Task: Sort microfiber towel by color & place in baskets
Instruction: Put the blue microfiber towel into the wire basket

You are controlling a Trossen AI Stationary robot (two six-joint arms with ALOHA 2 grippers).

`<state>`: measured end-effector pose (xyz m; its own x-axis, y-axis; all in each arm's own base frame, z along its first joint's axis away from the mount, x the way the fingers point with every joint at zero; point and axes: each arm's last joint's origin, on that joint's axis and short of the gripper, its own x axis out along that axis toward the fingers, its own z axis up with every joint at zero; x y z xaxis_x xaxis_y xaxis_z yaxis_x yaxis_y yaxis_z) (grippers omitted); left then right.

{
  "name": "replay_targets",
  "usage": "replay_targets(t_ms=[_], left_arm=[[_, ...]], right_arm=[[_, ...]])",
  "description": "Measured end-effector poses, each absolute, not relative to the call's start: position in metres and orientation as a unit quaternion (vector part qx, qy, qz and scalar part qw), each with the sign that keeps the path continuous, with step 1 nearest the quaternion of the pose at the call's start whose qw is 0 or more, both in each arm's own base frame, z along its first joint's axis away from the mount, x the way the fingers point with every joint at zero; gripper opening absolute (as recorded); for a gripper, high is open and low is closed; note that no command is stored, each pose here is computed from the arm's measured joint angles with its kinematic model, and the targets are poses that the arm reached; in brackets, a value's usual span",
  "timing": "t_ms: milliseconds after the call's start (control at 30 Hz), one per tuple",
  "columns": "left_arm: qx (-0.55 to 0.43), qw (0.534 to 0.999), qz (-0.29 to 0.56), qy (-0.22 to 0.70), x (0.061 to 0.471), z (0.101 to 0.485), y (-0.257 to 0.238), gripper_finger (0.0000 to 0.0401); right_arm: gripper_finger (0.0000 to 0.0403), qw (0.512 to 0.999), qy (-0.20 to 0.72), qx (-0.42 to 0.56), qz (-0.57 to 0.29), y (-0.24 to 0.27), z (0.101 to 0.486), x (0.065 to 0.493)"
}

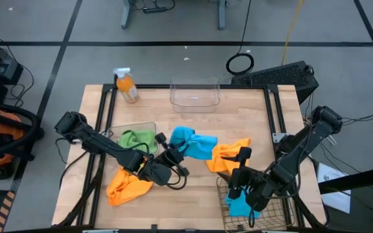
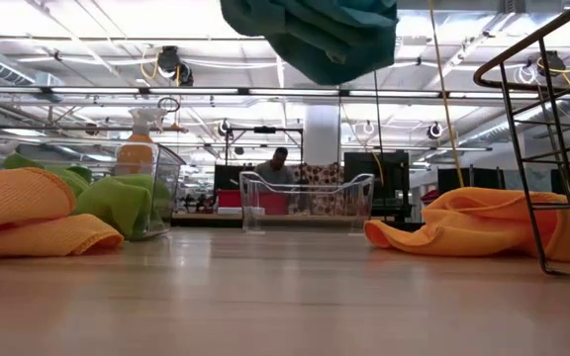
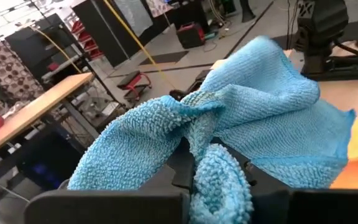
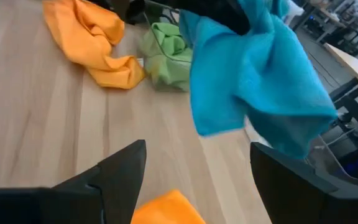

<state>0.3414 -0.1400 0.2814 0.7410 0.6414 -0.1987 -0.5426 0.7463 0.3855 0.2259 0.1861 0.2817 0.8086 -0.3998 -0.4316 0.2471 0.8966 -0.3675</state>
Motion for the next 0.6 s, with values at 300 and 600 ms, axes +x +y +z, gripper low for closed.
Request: replay_targets(t_ms=[300, 600], left_arm=[[0.136, 0.943, 0.275, 0.128, 0.341, 0.29, -0.155, 0.0029], [0.125, 0.963, 0.201, 0.127, 0.342, 0.291, -0.163, 0.0032]], right_arm=[[0.0276, 0.943, 0.217, -0.142, -0.208, 0.17, 0.273, 0.252], [0.0276, 0.954, 0.15, -0.157, -0.207, 0.163, 0.285, 0.273]])
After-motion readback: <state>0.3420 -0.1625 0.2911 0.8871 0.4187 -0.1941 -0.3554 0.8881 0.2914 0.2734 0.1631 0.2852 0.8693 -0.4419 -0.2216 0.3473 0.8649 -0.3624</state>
